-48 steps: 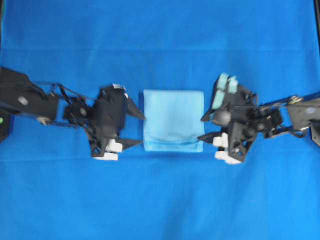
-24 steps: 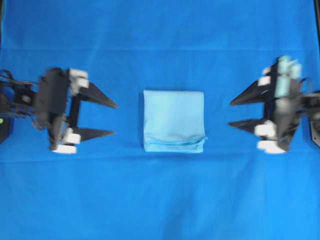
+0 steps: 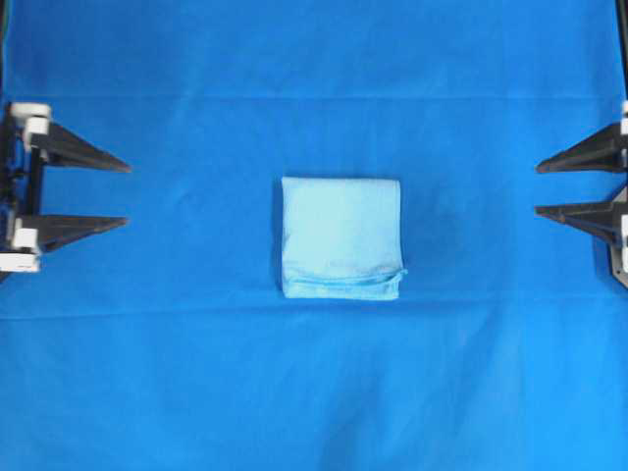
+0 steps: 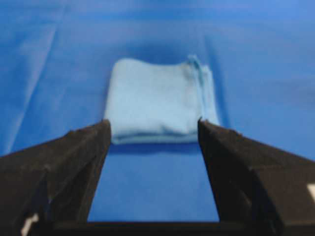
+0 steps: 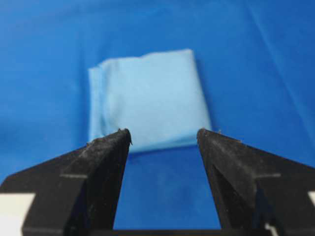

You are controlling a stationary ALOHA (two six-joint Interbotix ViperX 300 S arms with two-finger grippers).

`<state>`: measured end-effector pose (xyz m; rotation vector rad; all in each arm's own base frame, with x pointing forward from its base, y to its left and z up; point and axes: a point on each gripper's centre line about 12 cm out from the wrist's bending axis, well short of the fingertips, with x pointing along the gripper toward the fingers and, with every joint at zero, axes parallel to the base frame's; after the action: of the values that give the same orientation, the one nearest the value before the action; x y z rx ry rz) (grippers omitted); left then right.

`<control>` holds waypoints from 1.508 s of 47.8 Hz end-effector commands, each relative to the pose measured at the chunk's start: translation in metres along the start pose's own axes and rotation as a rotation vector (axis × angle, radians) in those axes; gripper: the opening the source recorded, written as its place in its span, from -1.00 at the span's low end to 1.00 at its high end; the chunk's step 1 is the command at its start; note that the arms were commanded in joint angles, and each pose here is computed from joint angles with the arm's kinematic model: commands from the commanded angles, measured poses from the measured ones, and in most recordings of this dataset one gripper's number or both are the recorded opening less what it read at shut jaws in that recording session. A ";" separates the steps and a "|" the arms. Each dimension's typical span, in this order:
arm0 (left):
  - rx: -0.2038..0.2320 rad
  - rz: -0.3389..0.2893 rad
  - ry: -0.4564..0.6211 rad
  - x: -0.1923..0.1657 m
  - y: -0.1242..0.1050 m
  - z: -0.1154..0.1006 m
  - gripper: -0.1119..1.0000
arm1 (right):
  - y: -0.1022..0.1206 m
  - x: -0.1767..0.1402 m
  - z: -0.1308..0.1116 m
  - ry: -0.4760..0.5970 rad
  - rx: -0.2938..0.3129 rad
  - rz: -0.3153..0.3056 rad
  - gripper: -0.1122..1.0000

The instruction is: Fold the light blue towel.

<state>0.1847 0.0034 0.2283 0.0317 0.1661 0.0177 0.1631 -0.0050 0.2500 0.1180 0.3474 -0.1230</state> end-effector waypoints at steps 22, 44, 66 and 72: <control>-0.021 0.042 0.001 -0.023 0.006 -0.025 0.38 | -0.020 0.002 -0.031 -0.042 0.044 -0.059 0.30; -0.022 0.043 0.004 -0.023 0.006 -0.025 0.37 | -0.020 0.002 -0.031 -0.041 0.044 -0.060 0.30; -0.022 0.043 0.004 -0.023 0.006 -0.025 0.37 | -0.020 0.002 -0.032 -0.040 0.044 -0.061 0.30; -0.021 0.042 0.003 -0.023 0.006 -0.025 0.37 | -0.020 0.002 -0.031 -0.041 0.042 -0.060 0.30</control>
<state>0.1557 0.0092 0.2036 0.0122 0.1769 0.0580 0.1496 -0.0205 0.2144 0.1474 0.3120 -0.1937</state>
